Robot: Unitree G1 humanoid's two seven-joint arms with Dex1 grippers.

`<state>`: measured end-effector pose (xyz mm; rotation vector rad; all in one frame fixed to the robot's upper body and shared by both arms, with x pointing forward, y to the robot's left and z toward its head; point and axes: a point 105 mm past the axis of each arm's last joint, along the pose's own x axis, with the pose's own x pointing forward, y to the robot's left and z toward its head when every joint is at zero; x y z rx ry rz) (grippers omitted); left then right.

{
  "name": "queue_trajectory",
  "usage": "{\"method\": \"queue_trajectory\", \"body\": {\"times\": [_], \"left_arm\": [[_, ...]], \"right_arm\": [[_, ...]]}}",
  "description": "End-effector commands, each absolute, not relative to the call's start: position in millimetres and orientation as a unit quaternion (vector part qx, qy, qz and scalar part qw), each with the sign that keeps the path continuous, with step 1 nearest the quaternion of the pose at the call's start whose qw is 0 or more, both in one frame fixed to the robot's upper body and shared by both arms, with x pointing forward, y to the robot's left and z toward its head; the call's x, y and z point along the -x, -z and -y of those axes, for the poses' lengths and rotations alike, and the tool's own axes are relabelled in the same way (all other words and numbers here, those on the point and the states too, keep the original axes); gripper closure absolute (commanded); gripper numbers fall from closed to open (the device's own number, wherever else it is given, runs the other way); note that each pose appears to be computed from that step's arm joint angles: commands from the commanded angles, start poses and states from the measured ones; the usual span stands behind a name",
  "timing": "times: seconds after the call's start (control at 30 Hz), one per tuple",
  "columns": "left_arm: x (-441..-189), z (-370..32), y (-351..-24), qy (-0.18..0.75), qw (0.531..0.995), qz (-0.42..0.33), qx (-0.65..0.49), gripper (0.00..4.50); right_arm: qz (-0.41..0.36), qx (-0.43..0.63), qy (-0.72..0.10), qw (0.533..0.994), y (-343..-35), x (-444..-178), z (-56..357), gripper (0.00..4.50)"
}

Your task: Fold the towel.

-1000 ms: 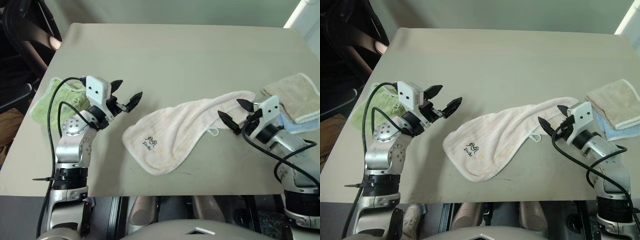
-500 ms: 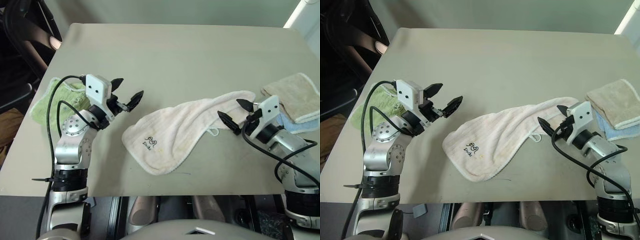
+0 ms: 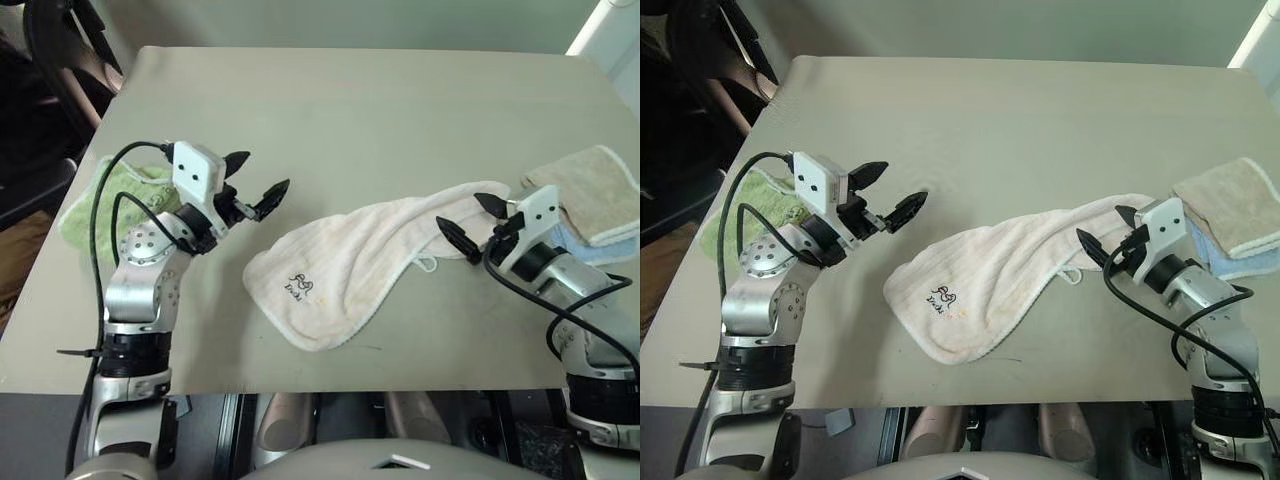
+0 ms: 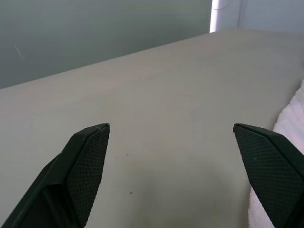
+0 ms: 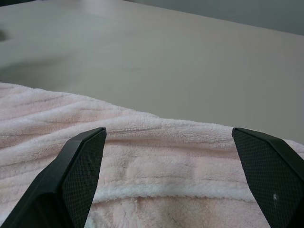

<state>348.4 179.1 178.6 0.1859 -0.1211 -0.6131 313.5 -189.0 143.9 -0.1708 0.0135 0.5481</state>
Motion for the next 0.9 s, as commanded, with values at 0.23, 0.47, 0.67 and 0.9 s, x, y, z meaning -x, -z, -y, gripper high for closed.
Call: {"method": "queue_trajectory", "body": {"times": [0.23, 0.47, 0.67, 0.9], "left_arm": [[-283, -143, -183, 0.560, 0.822, 0.005, -0.107, 0.03], [-240, -137, -161, 0.699, 0.683, -0.088, -0.193, 0.03], [-226, -116, -147, 0.756, 0.600, -0.092, -0.243, 0.03], [-212, -98, -118, 0.800, 0.499, -0.099, -0.317, 0.03]], "right_arm": [[0.011, 0.096, -0.279, 0.955, -153, -315, 185, 0.00], [0.012, 0.101, -0.280, 0.955, -155, -319, 186, 0.00], [0.013, 0.102, -0.280, 0.954, -156, -317, 185, 0.00], [0.007, 0.104, -0.271, 0.957, -157, -310, 189, 0.00]]}}
